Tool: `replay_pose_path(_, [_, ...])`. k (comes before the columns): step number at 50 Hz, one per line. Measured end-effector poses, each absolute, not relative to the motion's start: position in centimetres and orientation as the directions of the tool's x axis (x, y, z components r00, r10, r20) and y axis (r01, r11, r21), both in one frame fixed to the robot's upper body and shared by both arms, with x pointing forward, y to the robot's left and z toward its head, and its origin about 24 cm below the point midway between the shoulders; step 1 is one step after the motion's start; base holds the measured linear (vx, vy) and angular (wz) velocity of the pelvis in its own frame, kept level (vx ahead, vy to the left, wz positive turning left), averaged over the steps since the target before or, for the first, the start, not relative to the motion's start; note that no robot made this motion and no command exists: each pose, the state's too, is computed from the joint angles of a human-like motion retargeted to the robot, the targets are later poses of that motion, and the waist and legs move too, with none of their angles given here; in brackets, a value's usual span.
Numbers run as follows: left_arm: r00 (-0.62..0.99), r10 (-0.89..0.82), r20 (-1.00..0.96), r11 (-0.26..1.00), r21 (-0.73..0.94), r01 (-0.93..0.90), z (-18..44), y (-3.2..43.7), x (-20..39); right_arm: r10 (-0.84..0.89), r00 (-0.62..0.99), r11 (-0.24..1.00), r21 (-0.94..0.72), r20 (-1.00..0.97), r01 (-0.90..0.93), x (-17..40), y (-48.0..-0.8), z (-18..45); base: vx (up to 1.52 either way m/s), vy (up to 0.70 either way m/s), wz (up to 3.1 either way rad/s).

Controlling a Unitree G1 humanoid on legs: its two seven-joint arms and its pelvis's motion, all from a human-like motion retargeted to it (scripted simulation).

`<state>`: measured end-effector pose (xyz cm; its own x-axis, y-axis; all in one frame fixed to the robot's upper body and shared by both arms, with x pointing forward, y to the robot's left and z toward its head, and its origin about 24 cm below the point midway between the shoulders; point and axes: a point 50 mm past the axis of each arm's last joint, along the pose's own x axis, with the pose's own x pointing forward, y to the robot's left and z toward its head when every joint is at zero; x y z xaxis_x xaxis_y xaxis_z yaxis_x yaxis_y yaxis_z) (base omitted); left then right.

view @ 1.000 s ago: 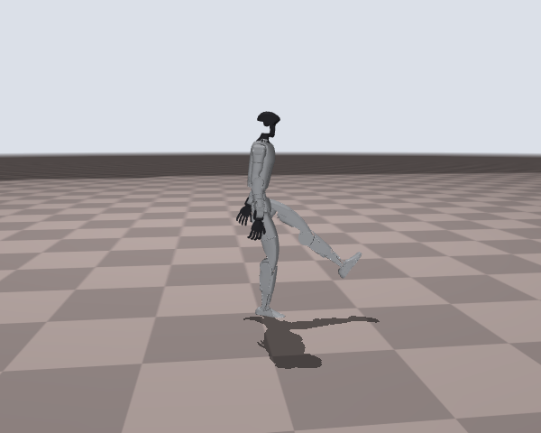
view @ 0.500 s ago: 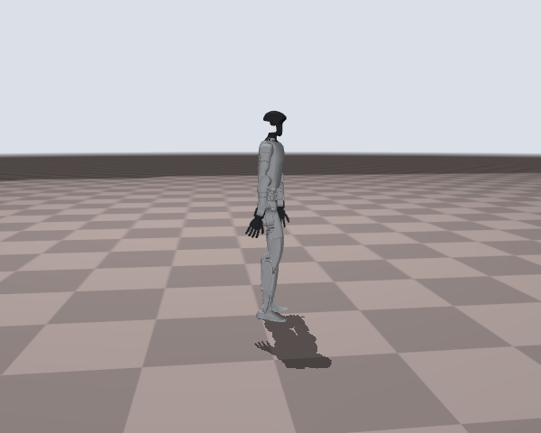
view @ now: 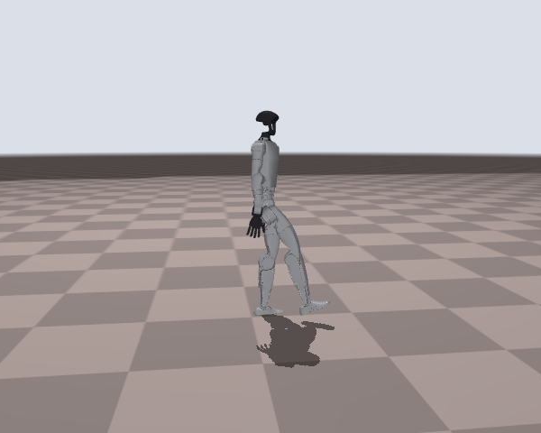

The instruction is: In place motions

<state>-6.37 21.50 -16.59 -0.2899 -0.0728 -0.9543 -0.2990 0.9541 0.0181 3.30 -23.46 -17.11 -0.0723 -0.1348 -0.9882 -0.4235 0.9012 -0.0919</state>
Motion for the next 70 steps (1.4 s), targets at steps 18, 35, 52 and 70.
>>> replay_pose_path(18, [0.091,-0.023,-0.996,0.983,-0.039,-0.177,-17.1,22.3,5.8,-0.063,-0.446,0.982,0.025,-0.893,-0.189,-8.5,-22.8,-16.0,-0.05,0.00,0.38])
replay_pose_path(35, [-0.324,-0.146,-0.935,0.928,-0.016,-0.372,-16.5,18.8,-8.7,-0.075,-0.014,0.928,-0.064,-0.997,-0.367,4.4,-22.5,-17.2,0.06,-0.03,-0.42])
replay_pose_path(52, [-0.205,-0.197,-0.959,0.878,-0.080,-0.473,-17.3,17.6,-5.9,0.031,0.152,0.853,-0.054,-0.988,-0.520,10.2,-19.9,-16.6,-0.11,-0.10,-0.43])
replay_pose_path(70, [0.007,-0.110,-0.994,0.953,-0.108,-0.283,-17.9,19.2,0.9,-0.035,-0.382,0.973,0.056,-0.923,-0.223,-4.9,-22.2,-16.7,0.03,-0.04,0.00])
